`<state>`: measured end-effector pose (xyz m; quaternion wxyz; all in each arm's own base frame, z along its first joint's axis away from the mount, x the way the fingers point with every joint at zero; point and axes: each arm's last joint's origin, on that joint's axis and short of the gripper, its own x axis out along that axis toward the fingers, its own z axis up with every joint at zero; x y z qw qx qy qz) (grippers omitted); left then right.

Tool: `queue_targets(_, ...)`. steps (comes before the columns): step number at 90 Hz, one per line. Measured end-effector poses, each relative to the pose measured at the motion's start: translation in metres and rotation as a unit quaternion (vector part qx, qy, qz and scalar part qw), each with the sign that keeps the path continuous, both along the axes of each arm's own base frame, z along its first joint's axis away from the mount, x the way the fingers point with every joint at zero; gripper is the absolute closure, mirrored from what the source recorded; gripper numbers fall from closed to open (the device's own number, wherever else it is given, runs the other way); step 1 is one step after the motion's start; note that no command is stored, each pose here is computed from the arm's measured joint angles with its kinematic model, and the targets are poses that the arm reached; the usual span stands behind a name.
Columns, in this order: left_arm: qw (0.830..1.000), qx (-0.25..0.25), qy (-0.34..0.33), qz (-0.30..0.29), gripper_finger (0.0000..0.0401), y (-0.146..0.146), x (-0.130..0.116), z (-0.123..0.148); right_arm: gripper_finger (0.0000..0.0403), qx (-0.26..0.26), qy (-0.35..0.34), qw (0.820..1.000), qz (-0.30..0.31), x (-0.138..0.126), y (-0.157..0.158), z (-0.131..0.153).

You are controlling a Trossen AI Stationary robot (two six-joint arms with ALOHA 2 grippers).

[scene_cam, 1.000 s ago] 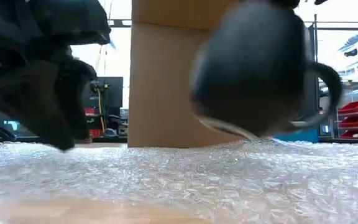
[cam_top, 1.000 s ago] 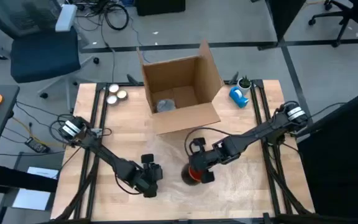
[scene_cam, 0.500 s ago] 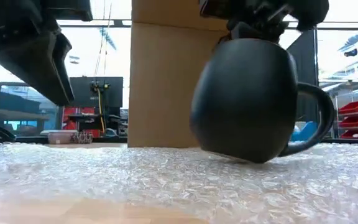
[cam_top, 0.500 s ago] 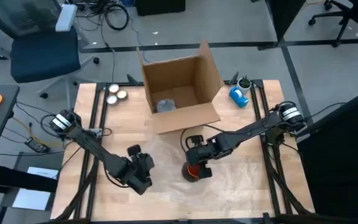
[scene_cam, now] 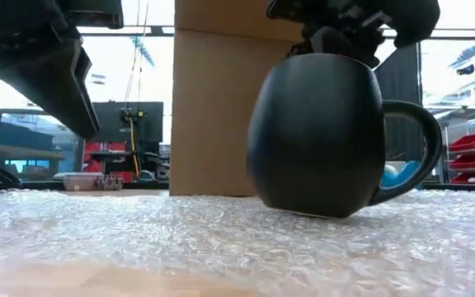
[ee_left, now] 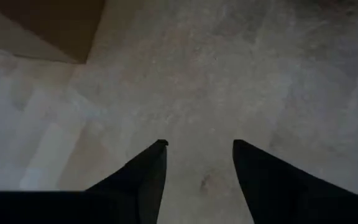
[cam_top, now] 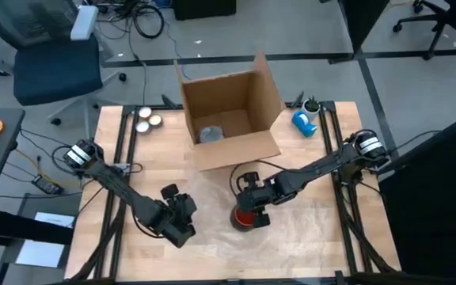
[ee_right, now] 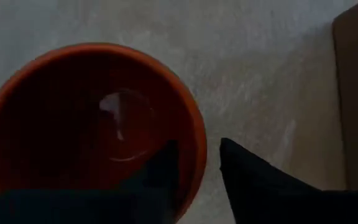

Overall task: Wrap mug
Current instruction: Wrap the black mug with the bubble wrap

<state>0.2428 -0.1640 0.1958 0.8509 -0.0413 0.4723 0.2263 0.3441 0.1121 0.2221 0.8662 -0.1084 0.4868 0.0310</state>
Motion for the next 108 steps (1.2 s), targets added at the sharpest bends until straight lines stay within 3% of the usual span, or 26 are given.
queue_targets(24,0.999,-0.009,0.030,0.032,0.0233,0.002,-0.008,-0.002,0.0252,0.004,-0.018,1.000,-0.002,-0.003,-0.001,0.011)
queue_targets(41,0.998,-0.014,0.056,0.016,0.0233,-0.002,-0.019,-0.011,0.0238,0.009,-0.054,0.999,-0.003,-0.012,0.000,0.032)
queue_targets(57,0.999,0.005,0.031,0.023,0.0233,-0.007,-0.038,-0.018,0.0233,0.022,-0.078,0.997,-0.009,-0.019,-0.001,0.048)
queue_targets(76,0.992,-0.079,-0.053,0.085,0.0233,-0.001,-0.061,-0.027,0.0233,0.038,-0.097,0.994,-0.012,-0.026,0.002,0.059)
queue_targets(89,0.983,-0.135,-0.055,0.113,0.0233,0.011,-0.073,-0.044,0.0234,0.050,-0.104,0.993,-0.027,-0.027,0.004,0.061)
queue_targets(108,0.958,-0.232,-0.112,0.127,0.0233,0.013,-0.076,-0.056,0.0234,0.069,-0.105,0.991,-0.039,-0.029,0.011,0.061)
